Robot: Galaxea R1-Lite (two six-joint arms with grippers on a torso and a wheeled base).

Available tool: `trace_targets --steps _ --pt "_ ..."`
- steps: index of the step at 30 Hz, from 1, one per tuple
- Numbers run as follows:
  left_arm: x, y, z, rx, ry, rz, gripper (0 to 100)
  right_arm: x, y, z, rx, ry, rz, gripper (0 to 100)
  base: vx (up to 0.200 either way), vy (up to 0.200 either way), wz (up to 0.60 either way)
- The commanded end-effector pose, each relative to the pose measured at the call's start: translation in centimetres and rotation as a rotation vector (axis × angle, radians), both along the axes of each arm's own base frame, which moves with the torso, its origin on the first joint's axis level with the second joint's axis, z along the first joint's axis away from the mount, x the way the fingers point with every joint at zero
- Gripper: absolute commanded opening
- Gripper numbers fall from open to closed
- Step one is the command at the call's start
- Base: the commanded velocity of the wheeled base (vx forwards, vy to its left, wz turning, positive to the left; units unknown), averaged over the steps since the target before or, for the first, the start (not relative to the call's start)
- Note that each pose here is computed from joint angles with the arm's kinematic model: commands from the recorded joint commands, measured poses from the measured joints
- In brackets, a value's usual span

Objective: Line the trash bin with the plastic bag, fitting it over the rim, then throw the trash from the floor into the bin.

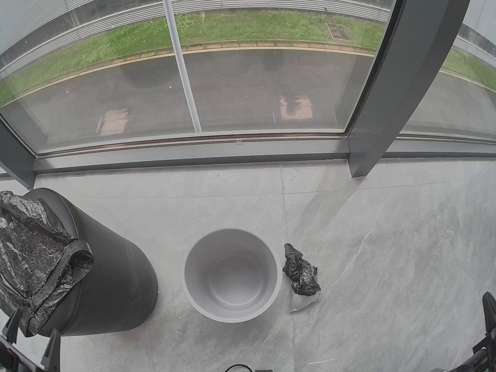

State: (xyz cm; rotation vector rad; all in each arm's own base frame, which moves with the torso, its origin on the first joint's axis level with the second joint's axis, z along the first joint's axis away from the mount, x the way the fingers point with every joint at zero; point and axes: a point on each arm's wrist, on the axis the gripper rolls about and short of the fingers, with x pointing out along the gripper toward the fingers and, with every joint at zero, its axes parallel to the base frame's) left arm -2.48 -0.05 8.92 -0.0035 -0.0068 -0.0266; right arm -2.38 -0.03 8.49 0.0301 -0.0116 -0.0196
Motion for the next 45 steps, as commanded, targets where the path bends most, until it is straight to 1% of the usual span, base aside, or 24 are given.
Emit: trace_targets --steps 1,3,4,5,6,7,9,10,11,15,16,17,19,21,22,23,25,27,29,31,33,37,42,45 --pt "0.5 0.1 11.8 -0.179 -0.046 -0.081 100 0.2 0.1 10.9 0.128 -0.133 0.024 0 0.000 0.000 0.00" --pt "1.0 0.1 10.9 -0.093 -0.003 -0.099 100 1.4 0.1 10.9 0.027 -0.068 0.053 0 0.000 0.000 0.00" --pt "1.3 0.0 10.2 -0.060 0.026 -0.116 100 2.1 0.1 10.6 0.013 -0.033 0.063 0 0.000 0.000 0.00" --pt "1.8 -0.1 9.5 -0.036 0.059 -0.123 100 2.8 0.1 10.5 0.017 0.002 0.071 0 0.000 0.000 0.00" --pt "1.8 -0.1 9.5 -0.036 0.059 -0.123 100 2.8 0.1 10.5 0.017 0.002 0.071 0 0.000 0.000 0.00" --pt "2.5 -0.1 8.3 -0.019 0.118 -0.126 100 4.7 0.2 10.7 0.025 0.034 0.101 0 0.000 0.000 0.00" --pt "3.2 -0.2 8.1 0.006 0.155 -0.133 100 7.0 0.5 11.2 0.029 0.033 0.135 0 0.000 0.000 0.00" --pt "3.2 -0.2 8.1 0.006 0.155 -0.133 100 7.0 0.5 11.2 0.029 0.033 0.135 0 0.000 0.000 0.00" --pt "4.7 -0.3 8.3 0.084 0.223 -0.140 100 9.5 1.1 11.8 0.036 0.032 0.187 0 0.000 0.000 0.00" --pt "8.0 -0.5 8.7 0.270 0.321 -0.163 100 13.3 2.8 12.1 0.047 0.026 0.284 0 0.000 0.000 0.00" --pt "8.3 -0.6 8.7 0.283 0.327 -0.165 100 13.6 3.0 12.1 0.050 0.027 0.287 0 0.000 0.000 0.00" --pt "9.7 -0.6 8.8 0.353 0.347 -0.164 100 15.1 3.9 12.0 0.057 0.028 0.302 0 0.000 0.000 0.00" --pt "11.6 -0.7 8.8 0.433 0.371 -0.134 100 17.4 5.1 11.4 0.055 0.037 0.300 0 0.000 0.000 0.00" --pt "13.8 -0.8 8.4 0.498 0.404 -0.112 100 19.5 6.0 10.7 0.056 0.030 0.274 0 0.000 0.000 0.00" --pt "14.4 -0.8 8.3 0.515 0.413 -0.112 100 20.1 6.2 10.3 0.056 0.033 0.267 0 0.000 0.000 0.00" --pt "15.8 -0.9 8.0 0.542 0.421 -0.104 100 21.1 6.6 9.6 0.053 0.035 0.239 0 0.000 0.000 0.00" --pt "17.3 -0.8 7.6 0.563 0.407 -0.085 100 21.9 6.7 8.7 0.056 0.023 0.178 0 0.000 0.000 0.00" --pt "18.3 -0.9 7.1 0.575 0.404 -0.073 100 22.1 6.7 8.3 0.063 -0.002 0.145 0 0.000 0.000 0.00" --pt "19.0 -0.9 6.6 0.585 0.411 -0.064 100 22.1 6.7 8.5 0.069 -0.030 0.143 0 0.000 0.000 0.00" --pt "19.3 -0.9 6.3 0.596 0.418 -0.058 100 22.0 6.7 8.6 0.069 -0.035 0.144 0 0.000 0.000 0.00" --pt "19.8 -0.9 6.0 0.628 0.420 -0.036 100 21.6 7.1 8.8 0.072 -0.046 0.158 0 0.000 0.000 0.00" --pt "19.3 -0.7 6.4 0.646 0.405 0.001 100 21.3 7.1 9.2 0.077 -0.062 0.145 0 0.000 0.000 0.00" --pt "18.1 -0.6 6.4 0.658 0.399 0.025 100 21.2 7.2 9.2 0.078 -0.063 0.153 0 0.000 0.000 0.00" --pt "17.3 -0.5 6.6 0.656 0.375 0.045 100 21.1 7.4 9.3 0.078 -0.064 0.159 0 0.000 0.000 0.00"
